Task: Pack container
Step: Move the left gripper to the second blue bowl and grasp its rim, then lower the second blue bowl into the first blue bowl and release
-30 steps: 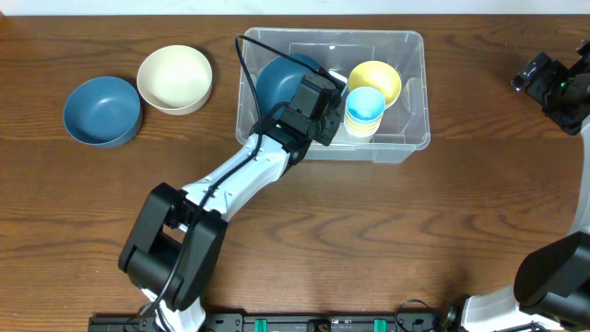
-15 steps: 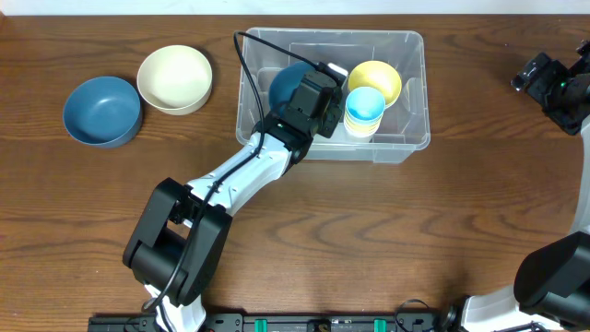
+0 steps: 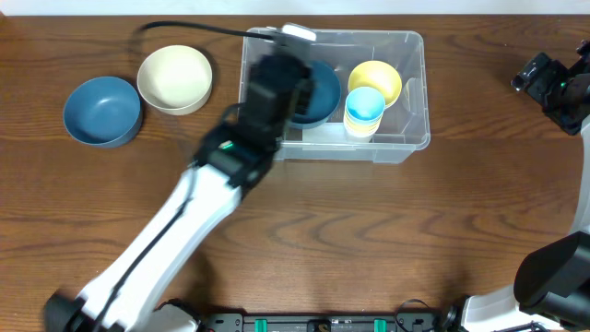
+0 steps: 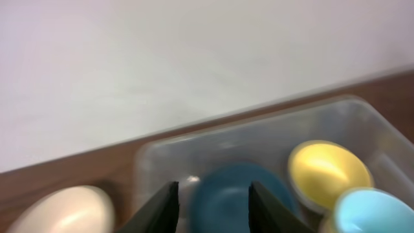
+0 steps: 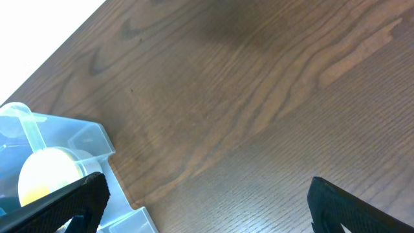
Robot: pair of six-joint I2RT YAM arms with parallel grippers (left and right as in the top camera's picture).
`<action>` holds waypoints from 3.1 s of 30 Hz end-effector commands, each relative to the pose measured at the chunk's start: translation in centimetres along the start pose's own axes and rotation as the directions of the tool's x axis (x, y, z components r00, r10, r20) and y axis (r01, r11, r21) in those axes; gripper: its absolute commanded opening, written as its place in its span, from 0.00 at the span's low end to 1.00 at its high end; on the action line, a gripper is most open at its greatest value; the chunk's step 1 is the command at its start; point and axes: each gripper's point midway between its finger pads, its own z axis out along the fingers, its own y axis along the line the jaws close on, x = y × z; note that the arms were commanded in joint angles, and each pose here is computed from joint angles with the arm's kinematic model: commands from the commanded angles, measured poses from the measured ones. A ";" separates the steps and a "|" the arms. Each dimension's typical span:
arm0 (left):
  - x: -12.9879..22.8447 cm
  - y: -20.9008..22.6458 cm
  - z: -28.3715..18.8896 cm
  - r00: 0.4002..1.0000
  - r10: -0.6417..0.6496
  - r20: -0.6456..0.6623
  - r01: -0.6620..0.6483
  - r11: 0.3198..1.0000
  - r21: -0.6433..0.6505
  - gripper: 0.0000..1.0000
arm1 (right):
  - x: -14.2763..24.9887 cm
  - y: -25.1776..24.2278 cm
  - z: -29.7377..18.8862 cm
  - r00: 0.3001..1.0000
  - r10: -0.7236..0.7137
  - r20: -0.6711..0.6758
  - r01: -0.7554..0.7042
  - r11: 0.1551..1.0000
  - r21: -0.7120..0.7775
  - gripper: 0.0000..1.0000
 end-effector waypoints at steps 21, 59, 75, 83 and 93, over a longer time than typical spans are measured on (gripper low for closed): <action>16.5 31.4 4.4 0.894 -0.168 -0.415 -0.046 0.888 -0.458 0.97 | -0.6 0.1 -1.3 0.999 0.010 0.033 -0.010 1.000 -0.008 0.99; 33.6 30.1 7.9 0.642 -0.148 -0.753 -0.125 0.948 -0.293 0.06 | -0.6 0.1 -1.3 0.999 0.010 0.033 -0.010 1.000 -0.008 0.99; 11.1 25.1 1.5 0.931 -0.081 -0.356 -0.038 0.949 -0.314 0.06 | -0.6 0.1 -1.3 0.999 0.010 0.033 -0.010 1.000 -0.008 0.99; 2.9 9.8 -0.7 0.990 0.077 -0.114 -0.057 0.983 0.175 0.06 | -0.6 0.1 -1.3 0.999 0.010 0.033 -0.010 1.000 -0.008 0.99; 3.8 -4.4 -0.1 0.972 0.232 -0.046 -0.185 0.869 0.459 0.06 | -0.6 0.1 -1.3 0.999 0.010 0.033 -0.010 1.000 -0.008 0.99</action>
